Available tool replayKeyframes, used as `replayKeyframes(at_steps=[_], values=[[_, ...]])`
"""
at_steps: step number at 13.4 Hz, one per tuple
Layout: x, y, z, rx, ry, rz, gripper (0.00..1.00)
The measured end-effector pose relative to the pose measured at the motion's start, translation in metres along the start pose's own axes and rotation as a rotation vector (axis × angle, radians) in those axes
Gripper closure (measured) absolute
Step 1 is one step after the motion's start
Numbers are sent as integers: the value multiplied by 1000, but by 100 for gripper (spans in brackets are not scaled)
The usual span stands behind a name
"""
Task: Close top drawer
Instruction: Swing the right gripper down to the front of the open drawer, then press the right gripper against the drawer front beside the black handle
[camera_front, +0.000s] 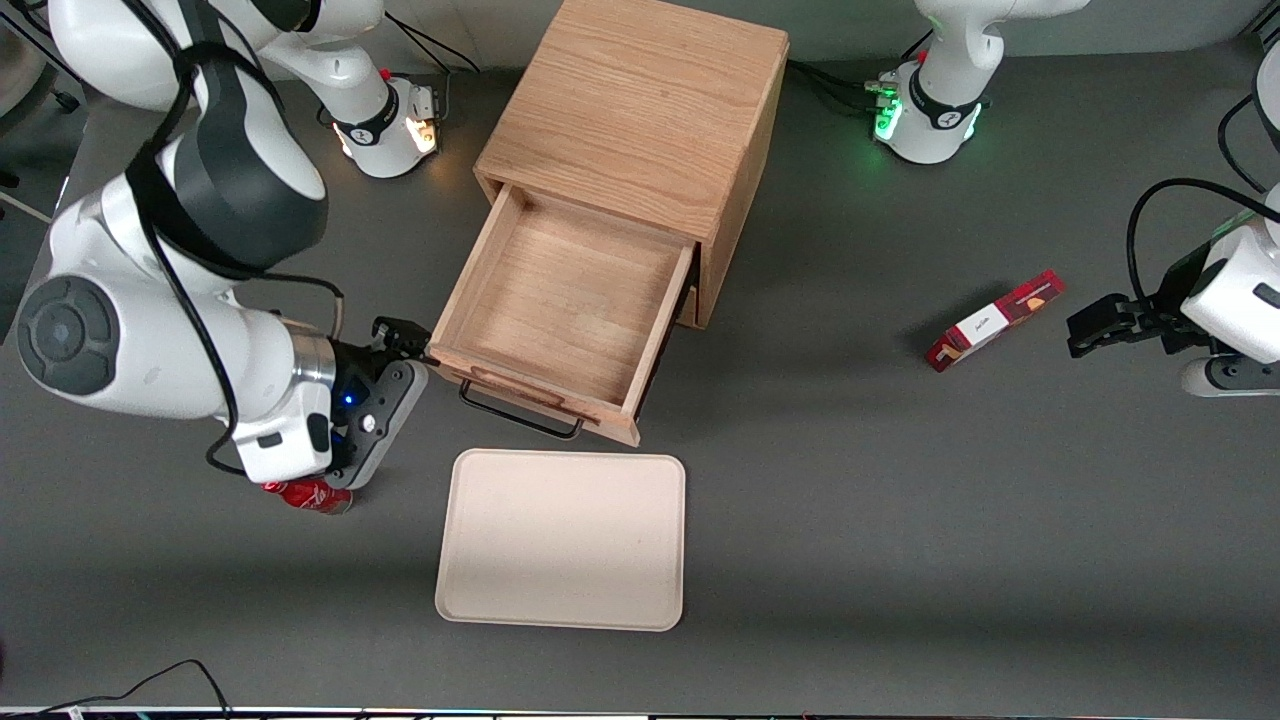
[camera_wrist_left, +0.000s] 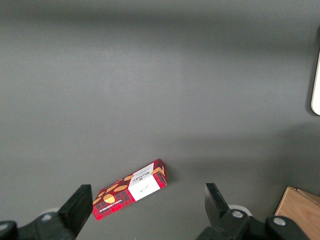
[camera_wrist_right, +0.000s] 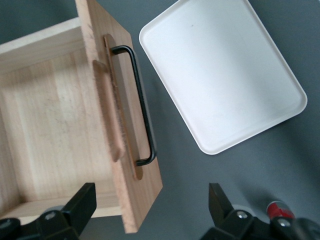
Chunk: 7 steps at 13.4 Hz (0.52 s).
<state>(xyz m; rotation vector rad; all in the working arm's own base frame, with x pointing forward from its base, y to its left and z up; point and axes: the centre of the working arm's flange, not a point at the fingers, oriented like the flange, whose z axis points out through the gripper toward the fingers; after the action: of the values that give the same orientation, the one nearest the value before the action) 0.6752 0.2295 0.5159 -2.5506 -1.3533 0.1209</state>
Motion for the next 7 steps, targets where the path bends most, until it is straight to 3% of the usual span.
replayKeyframes(at_steps=[4,7], values=[[4,22,24,52,37,9,0],[10,33,36,50,69,17,0]])
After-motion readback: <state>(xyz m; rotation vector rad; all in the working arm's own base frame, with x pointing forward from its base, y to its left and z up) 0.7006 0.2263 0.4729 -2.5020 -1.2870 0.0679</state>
